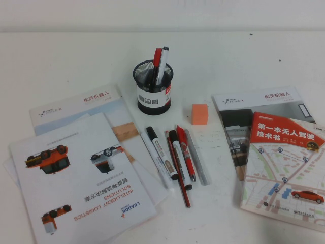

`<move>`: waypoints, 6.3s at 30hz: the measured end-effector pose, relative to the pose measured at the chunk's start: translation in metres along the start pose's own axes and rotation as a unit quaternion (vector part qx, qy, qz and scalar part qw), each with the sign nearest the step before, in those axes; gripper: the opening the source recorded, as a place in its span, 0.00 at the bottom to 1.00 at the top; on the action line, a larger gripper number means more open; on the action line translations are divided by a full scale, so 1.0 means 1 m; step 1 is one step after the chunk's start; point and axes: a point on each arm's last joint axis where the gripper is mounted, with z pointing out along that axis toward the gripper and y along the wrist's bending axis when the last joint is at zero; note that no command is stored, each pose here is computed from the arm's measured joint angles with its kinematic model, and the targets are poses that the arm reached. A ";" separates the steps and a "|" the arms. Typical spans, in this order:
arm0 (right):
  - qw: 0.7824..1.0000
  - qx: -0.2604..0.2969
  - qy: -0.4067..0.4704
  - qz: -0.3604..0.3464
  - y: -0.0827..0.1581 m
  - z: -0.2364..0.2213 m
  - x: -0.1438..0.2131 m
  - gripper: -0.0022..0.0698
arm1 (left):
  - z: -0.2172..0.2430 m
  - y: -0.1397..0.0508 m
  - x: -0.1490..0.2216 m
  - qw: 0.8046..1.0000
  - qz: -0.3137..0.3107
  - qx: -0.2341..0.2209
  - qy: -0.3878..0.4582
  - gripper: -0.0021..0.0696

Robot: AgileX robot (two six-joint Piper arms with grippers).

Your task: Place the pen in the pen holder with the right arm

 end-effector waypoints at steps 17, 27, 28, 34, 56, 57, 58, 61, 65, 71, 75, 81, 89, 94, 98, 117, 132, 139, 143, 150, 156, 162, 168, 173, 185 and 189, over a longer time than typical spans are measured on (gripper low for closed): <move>0.988 -0.027 -0.098 0.115 0.003 -0.002 -0.018 0.00 | 0.000 0.000 0.000 1.000 0.000 0.000 0.000 0.03; 0.999 -0.020 0.015 -0.036 0.038 0.001 -0.035 0.00 | 0.000 0.000 0.000 1.000 0.000 0.000 0.000 0.03; 0.997 -0.017 0.031 -0.067 0.047 0.003 -0.044 0.00 | 0.000 0.000 0.000 1.000 0.000 0.000 0.000 0.03; 0.971 0.036 0.156 -0.176 0.078 0.032 -0.084 0.00 | 0.000 0.000 0.000 1.000 0.000 0.000 0.000 0.03; 0.769 0.125 0.564 -0.273 0.113 0.248 -0.059 0.09 | 0.000 0.000 0.000 1.000 0.000 0.000 0.000 0.03; 0.757 0.127 0.573 -0.288 0.119 0.259 -0.051 0.15 | 0.000 0.000 0.000 1.000 0.000 0.000 0.000 0.03; 0.746 0.130 0.582 -0.297 0.122 0.266 -0.045 0.20 | 0.000 0.000 0.000 1.000 0.000 0.000 0.000 0.03; 0.734 0.127 0.580 -0.331 0.141 0.286 -0.031 0.39 | 0.000 0.000 0.000 1.000 0.000 0.000 0.000 0.03; 0.726 0.114 0.575 -0.359 0.162 0.307 -0.013 0.53 | 0.000 0.000 0.000 1.000 0.000 0.000 0.000 0.03; 0.715 0.107 0.584 -0.369 0.172 0.338 0.014 0.54 | 0.000 0.000 0.000 1.000 0.000 0.000 0.000 0.03; 0.708 0.109 0.590 -0.373 0.168 0.353 0.029 0.54 | 0.000 0.000 0.000 1.000 0.000 0.000 0.000 0.03; 0.694 0.124 0.594 -0.387 0.157 0.364 0.040 0.54 | 0.000 0.000 0.000 1.000 0.000 0.000 0.000 0.03; 0.688 0.140 0.596 -0.389 0.147 0.369 0.045 0.54 | 0.000 0.000 0.000 1.000 0.000 0.000 0.000 0.03; 0.690 0.139 0.598 -0.385 0.147 0.371 0.047 0.47 | 0.000 0.000 0.000 1.000 0.000 0.000 0.000 0.03; 0.690 0.137 0.603 -0.377 0.147 0.372 0.050 0.39 | 0.000 0.000 0.000 1.000 0.000 0.000 0.000 0.03; 0.693 0.142 0.600 -0.372 0.141 0.375 0.046 0.32 | 0.000 0.000 0.000 1.000 0.000 0.000 0.000 0.03; 0.700 0.144 0.586 -0.382 0.135 0.382 0.048 0.26 | 0.000 0.000 0.000 1.000 0.000 0.000 0.000 0.03; 0.759 0.095 0.527 -0.370 0.159 0.383 0.032 0.11 | 0.000 0.000 0.000 1.000 0.000 0.000 0.000 0.03; 0.796 0.062 0.472 -0.373 0.188 0.371 0.001 0.11 | 0.000 0.000 0.000 1.000 0.000 0.000 0.000 0.03; 0.873 -0.045 0.321 -0.363 0.227 0.342 -0.037 0.11 | 0.000 0.000 0.000 1.000 0.000 0.000 0.000 0.03; 0.911 -0.141 0.073 -0.380 0.212 0.319 -0.035 0.11 | 0.000 0.000 0.000 1.000 0.000 0.000 0.000 0.03; 0.907 -0.303 -0.030 -0.291 0.203 0.327 -0.015 0.11 | 0.000 0.000 0.000 1.000 0.000 0.000 0.000 0.03; 0.905 -0.292 -0.027 -0.307 0.192 0.367 0.009 0.11 | 0.000 0.000 0.000 1.000 0.000 0.000 0.000 0.03; 0.903 -0.274 -0.036 -0.330 0.191 0.398 0.015 0.11 | 0.000 0.000 0.000 1.000 0.000 0.000 0.000 0.03; 0.902 -0.246 -0.008 -0.354 0.179 0.421 0.030 0.54 | 0.000 0.000 0.000 1.000 0.000 0.000 0.000 0.03; 0.904 -0.233 0.004 -0.358 0.177 0.422 0.029 0.61 | 0.000 0.000 0.000 1.000 0.000 0.000 0.000 0.03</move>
